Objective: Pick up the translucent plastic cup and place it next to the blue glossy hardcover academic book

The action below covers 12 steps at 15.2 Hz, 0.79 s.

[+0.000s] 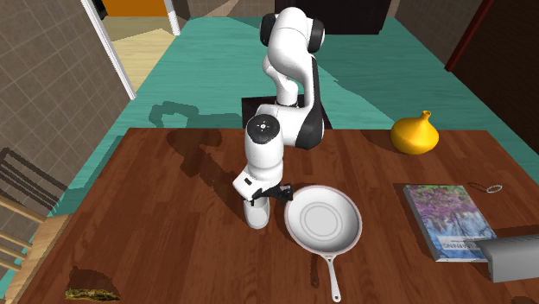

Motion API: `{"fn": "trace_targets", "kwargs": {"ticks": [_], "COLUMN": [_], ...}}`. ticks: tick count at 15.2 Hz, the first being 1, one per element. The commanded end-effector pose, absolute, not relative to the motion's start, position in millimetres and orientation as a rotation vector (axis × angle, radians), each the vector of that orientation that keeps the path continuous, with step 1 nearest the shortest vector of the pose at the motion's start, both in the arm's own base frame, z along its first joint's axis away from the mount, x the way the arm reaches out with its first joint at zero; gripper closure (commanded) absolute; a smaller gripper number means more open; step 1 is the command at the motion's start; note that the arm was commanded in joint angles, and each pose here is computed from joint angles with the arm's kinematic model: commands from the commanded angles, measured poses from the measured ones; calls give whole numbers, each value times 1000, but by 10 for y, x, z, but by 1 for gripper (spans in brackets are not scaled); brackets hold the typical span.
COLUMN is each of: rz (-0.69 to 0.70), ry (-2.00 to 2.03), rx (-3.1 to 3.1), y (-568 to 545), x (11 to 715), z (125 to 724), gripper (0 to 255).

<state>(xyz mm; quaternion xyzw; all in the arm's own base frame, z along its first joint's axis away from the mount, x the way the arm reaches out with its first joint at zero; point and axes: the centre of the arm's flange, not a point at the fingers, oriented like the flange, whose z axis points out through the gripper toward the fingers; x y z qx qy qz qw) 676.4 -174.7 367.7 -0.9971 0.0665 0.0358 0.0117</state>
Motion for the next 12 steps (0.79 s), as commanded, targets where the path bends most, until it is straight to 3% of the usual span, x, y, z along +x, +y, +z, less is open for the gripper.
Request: {"fn": "trace_targets", "kwargs": {"ticks": [1, 12], "rz": [112, 111], "ry": [207, 207], "rx": [-3109, -3109], "y": [-1747, -1746], "x": [6764, 6763], "z": [3677, 3783], "gripper": [255, 255]}}
